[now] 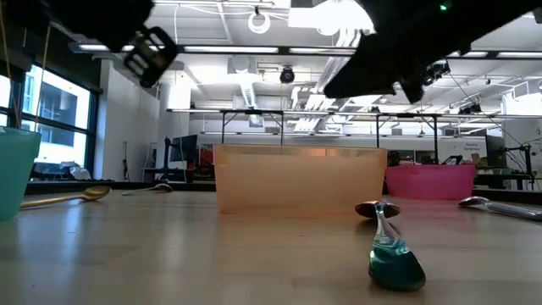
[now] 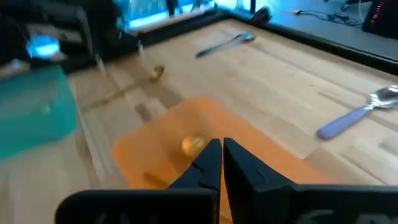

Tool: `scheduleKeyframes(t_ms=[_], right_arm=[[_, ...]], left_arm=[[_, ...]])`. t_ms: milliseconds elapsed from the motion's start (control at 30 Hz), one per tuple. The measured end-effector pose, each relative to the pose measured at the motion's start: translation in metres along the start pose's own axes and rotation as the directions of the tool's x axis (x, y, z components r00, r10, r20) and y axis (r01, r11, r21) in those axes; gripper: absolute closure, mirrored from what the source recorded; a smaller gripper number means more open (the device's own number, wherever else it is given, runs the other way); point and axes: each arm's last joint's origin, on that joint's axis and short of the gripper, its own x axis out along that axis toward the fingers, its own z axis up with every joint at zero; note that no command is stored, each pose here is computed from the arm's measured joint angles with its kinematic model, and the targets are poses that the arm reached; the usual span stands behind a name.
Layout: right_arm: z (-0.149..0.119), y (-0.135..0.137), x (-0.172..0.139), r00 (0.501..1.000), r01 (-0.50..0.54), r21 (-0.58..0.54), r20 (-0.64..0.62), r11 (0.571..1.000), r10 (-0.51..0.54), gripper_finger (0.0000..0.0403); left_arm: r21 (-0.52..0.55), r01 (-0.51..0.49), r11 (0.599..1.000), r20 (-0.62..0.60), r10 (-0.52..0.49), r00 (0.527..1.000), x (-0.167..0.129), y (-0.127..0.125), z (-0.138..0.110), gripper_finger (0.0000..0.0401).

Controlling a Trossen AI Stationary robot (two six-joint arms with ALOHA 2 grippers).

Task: Sort silverware by color (type)
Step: Put the top violet spoon into the green bin

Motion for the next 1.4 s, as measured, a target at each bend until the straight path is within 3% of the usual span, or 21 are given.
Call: scheduleKeyframes(t_ms=[200, 433, 567, 733, 933, 1167, 1400], right_arm=[[0.003, -0.048, -0.008, 0.992, 0.027, 0.212, 0.115, 0.977, -0.052, 0.0403], [0.003, -0.105, 0.021, 0.988, 0.127, 0.338, 0.041, 0.933, -0.149, 0.0403], [0.016, -0.13, 0.047, 0.985, 0.165, 0.342, -0.004, 0.925, -0.174, 0.0403], [0.034, -0.16, 0.074, 0.981, 0.193, 0.333, -0.045, 0.923, -0.188, 0.0393], [0.048, -0.181, 0.113, 0.968, 0.242, 0.295, -0.132, 0.924, -0.211, 0.0319], [0.054, -0.187, 0.168, 0.914, 0.334, 0.256, -0.324, 0.907, -0.245, 0.0236], [0.048, -0.191, 0.203, 0.824, 0.41, 0.214, -0.504, 0.887, -0.259, 0.0226]], left_arm=[[0.097, -0.027, 0.995, 0.208, 0.006, 0.978, -0.016, 0.044, 0.004, 0.0401], [0.062, -0.131, 0.989, 0.265, 0.11, 0.958, -0.04, 0.095, 0.001, 0.0401], [0.056, -0.217, 0.975, 0.295, 0.191, 0.936, -0.052, 0.117, 0.004, 0.0401], [0.064, -0.233, 0.97, 0.346, 0.198, 0.917, -0.07, 0.144, 0.008, 0.0401], [0.033, -0.293, 0.956, 0.339, 0.265, 0.903, -0.087, 0.173, 0.002, 0.0401], [-0.039, -0.356, 0.934, 0.308, 0.35, 0.884, -0.096, 0.193, -0.009, 0.0401], [-0.056, -0.359, 0.932, 0.287, 0.359, 0.888, -0.094, 0.197, -0.014, 0.0401]])
